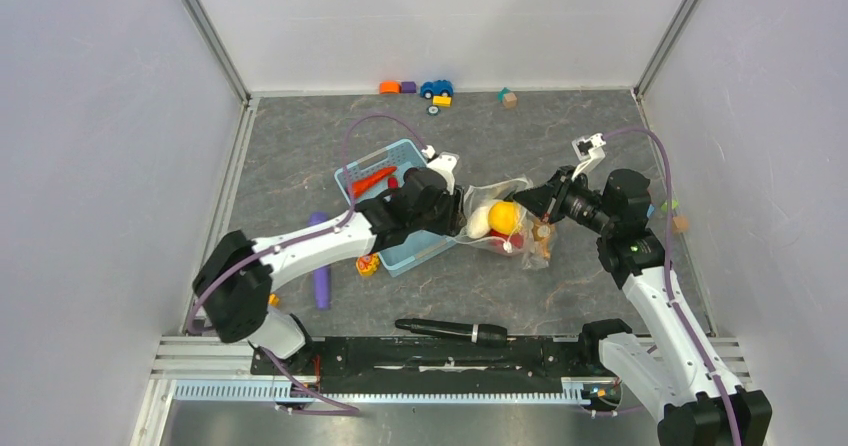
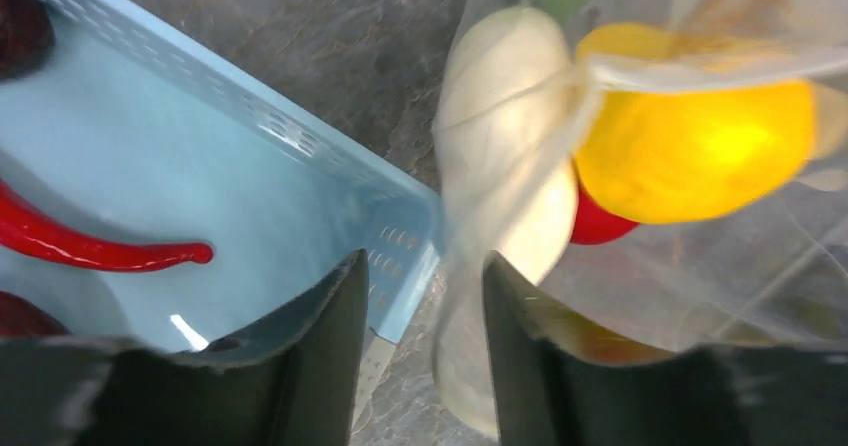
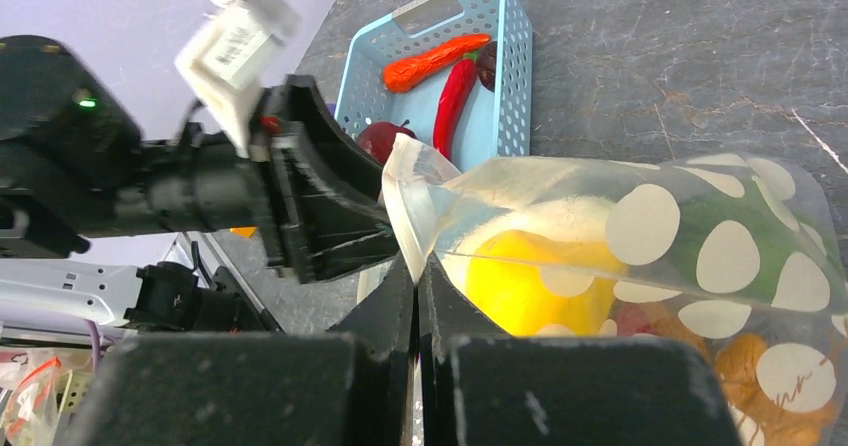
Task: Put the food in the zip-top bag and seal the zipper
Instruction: Adjust the zipper food storage bag at the center of the board.
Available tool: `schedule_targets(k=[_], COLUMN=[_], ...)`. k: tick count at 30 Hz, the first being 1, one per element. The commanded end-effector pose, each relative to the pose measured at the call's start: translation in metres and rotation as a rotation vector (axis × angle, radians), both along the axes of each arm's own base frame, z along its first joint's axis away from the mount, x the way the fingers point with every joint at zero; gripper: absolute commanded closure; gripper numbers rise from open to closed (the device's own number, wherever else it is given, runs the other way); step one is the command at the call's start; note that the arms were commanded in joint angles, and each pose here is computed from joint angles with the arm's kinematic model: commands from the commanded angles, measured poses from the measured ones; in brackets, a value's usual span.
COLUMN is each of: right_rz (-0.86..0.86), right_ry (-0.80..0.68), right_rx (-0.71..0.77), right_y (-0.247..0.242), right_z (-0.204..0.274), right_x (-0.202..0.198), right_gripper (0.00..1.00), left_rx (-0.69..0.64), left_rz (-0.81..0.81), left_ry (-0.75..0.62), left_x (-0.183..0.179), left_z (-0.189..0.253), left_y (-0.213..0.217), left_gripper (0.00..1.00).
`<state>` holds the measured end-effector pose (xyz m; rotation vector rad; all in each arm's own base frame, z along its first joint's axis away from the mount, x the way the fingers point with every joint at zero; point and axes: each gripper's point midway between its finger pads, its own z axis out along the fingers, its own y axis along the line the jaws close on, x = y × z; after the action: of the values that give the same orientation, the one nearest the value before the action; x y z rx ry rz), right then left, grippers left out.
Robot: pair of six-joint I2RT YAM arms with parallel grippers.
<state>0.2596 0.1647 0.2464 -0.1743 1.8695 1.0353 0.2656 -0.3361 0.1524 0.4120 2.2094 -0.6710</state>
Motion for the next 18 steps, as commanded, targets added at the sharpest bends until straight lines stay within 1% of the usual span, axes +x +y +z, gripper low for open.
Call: schedule_targets(k=[1, 2, 3, 4, 6, 9, 12, 16, 18], right_rz=[-0.019, -0.031, -0.053, -0.081, -0.145, -0.272, -0.429, -0.604, -0.697], right_ry=[-0.063, -0.055, -0.048, -0.035, 0.015, 0.08, 0.136, 0.13, 0.134], right_rx=[-0.027, -0.047, -0.075, -0.107, -0.181, -0.36, -0.535, -0.623, -0.674], right_y=[-0.004, -0.007, -0.011, -0.017, -0.03, -0.063, -0.104, -0.14, -0.159], right_z=[0.01, 0.006, 0.002, -0.003, -0.018, -0.033, -0.032, -0.016, -0.005], right_x=[0.002, 0.003, 0.006, 0.008, 0.012, 0.016, 0.016, 0.01, 0.005], right_gripper=[1.0, 1.0, 1.0, 1.0, 1.0, 1.0, 1.0, 1.0, 1.0], left_rx=[0.054, 0.057, 0.05, 0.041, 0.015, -0.017, -0.054, -0.107, -0.101], left_rz=[0.039, 0.038, 0.041, 0.043, 0.037, 0.021, -0.029, -0.109, -0.12], left_ry=[-0.016, -0.011, -0.014, -0.019, -0.046, -0.103, -0.151, -0.196, -0.212], left_x=[0.02, 0.022, 0.023, 0.024, 0.026, 0.029, 0.03, 0.029, 0.034], left_z=[-0.001, -0.001, 0.002, 0.006, 0.017, 0.039, 0.067, 0.103, 0.112], left_y=[-0.009, -0.012, -0.014, -0.015, -0.017, -0.02, -0.028, -0.048, -0.054], left_gripper=[0.64, 0.79, 0.96, 0.98, 0.98, 0.98, 0.98, 0.98, 0.98])
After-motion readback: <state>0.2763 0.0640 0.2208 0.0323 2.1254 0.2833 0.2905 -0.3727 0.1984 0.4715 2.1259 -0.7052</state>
